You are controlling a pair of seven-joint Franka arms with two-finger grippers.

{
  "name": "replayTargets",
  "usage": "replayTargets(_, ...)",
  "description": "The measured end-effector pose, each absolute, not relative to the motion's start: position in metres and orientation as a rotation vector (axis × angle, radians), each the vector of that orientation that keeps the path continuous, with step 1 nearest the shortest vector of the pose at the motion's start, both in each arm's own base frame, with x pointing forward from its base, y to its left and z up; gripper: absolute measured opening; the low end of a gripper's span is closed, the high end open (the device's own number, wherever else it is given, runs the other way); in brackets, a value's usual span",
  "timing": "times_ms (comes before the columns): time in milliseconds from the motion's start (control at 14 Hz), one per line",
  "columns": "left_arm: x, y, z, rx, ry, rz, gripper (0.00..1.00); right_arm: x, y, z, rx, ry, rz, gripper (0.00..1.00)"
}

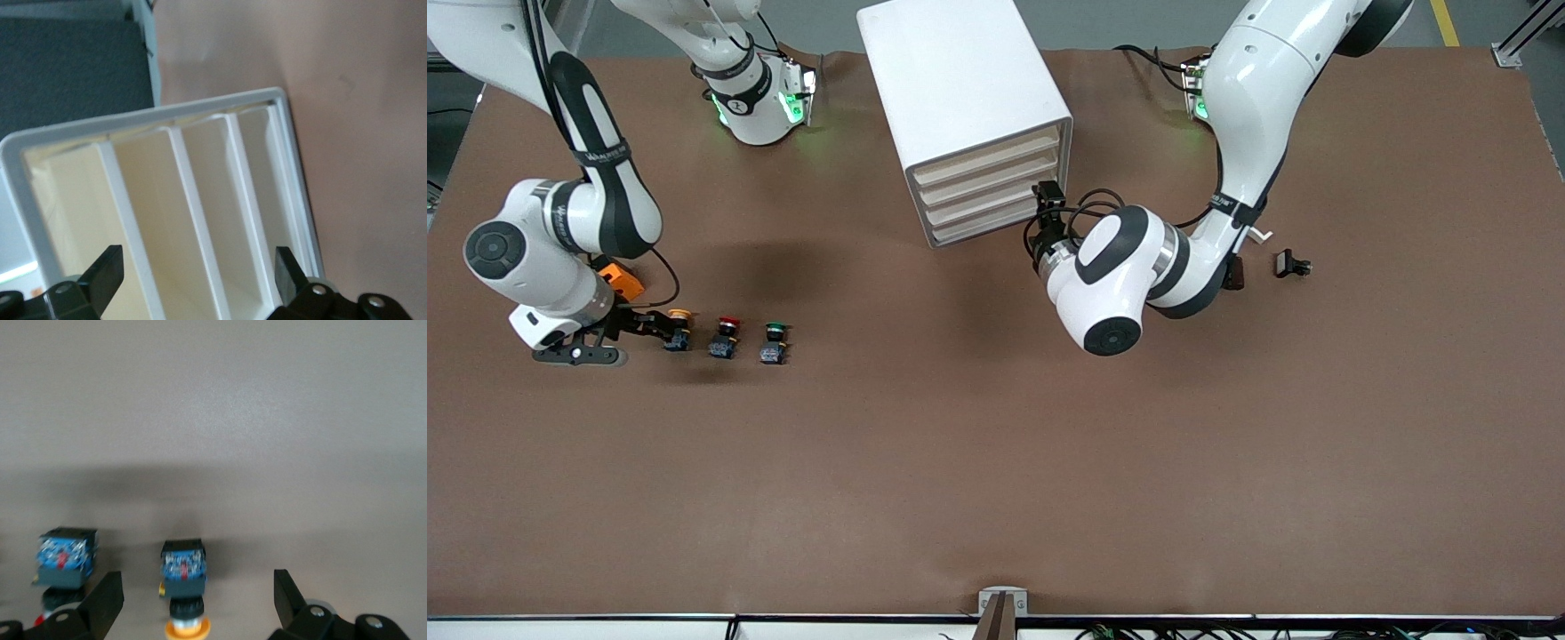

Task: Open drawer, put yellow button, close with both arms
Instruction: 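Grip the drawer with the left gripper while the right gripper grips the button, then open the drawer with the left gripper while the right gripper lifts the button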

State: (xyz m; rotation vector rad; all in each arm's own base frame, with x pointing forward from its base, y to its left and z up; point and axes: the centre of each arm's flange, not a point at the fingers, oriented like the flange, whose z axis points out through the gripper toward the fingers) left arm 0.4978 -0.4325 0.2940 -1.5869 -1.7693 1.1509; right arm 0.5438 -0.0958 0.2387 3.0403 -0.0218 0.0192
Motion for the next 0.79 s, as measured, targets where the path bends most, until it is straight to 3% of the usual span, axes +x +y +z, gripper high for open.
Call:
replayTargets(429, 0.484, -0.456, 0.29, -1.373, -1.792, 1.248, 0.96, 0.545, -0.096, 0.187, 3.043, -0.007, 0.068, 1.0)
replayTargets(714, 0.481, -0.461, 0.283, -1.316, -1.789, 1.267, 0.58, 0.545, -0.096, 0.184, 3.043, -0.002, 0.061, 1.0)
replayTargets(786, 0.48, -0.462, 0.283, -1.31, -1.787, 1.271, 0.58, 0.544, -0.096, 0.183, 3.044, 0.0, 0.055, 1.0)
